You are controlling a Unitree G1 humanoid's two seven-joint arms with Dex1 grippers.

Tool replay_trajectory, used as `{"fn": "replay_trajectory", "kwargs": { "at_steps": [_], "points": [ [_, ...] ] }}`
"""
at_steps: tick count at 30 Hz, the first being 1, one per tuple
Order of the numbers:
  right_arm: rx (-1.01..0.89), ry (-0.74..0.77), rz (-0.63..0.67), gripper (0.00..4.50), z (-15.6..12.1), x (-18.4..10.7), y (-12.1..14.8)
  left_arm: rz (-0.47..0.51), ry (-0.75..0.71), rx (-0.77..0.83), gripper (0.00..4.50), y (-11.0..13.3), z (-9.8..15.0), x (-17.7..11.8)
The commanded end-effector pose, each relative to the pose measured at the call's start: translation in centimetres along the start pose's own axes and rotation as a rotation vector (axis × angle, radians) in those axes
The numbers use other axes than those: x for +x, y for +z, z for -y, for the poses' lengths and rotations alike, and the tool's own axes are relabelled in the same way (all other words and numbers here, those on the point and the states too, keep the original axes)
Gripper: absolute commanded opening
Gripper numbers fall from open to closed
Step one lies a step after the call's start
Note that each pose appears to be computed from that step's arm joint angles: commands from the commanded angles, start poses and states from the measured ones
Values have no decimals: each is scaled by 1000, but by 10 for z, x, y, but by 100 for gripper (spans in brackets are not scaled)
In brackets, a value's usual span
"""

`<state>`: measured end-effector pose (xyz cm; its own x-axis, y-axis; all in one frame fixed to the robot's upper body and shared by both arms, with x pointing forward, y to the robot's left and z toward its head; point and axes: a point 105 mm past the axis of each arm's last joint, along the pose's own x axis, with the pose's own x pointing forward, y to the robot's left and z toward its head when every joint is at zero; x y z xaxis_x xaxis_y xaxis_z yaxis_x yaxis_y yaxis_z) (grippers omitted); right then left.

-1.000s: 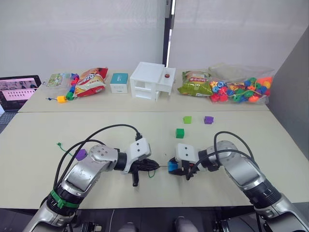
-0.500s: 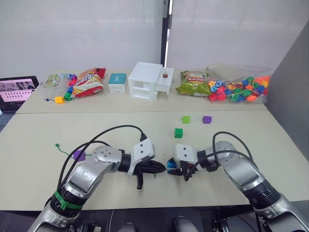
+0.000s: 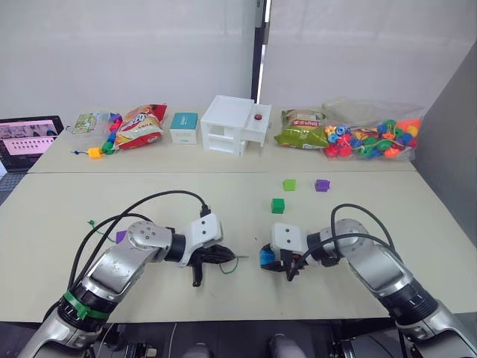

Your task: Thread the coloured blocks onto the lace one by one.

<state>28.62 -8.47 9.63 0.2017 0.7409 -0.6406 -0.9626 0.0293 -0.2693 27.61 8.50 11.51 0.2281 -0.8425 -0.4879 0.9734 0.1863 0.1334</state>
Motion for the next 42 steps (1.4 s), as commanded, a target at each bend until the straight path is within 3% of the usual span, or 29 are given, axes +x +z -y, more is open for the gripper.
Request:
{"fn": "replay_trajectory", "kwargs": {
  "at_steps": [1,42],
  "points": [
    [31,10,-25,136,-5,0,-8,55,-3,6,0,12,6,2],
    [42,25,-16,136,-11,-3,-2,110,-17,-9,0,19,10,27]
  ]
}}
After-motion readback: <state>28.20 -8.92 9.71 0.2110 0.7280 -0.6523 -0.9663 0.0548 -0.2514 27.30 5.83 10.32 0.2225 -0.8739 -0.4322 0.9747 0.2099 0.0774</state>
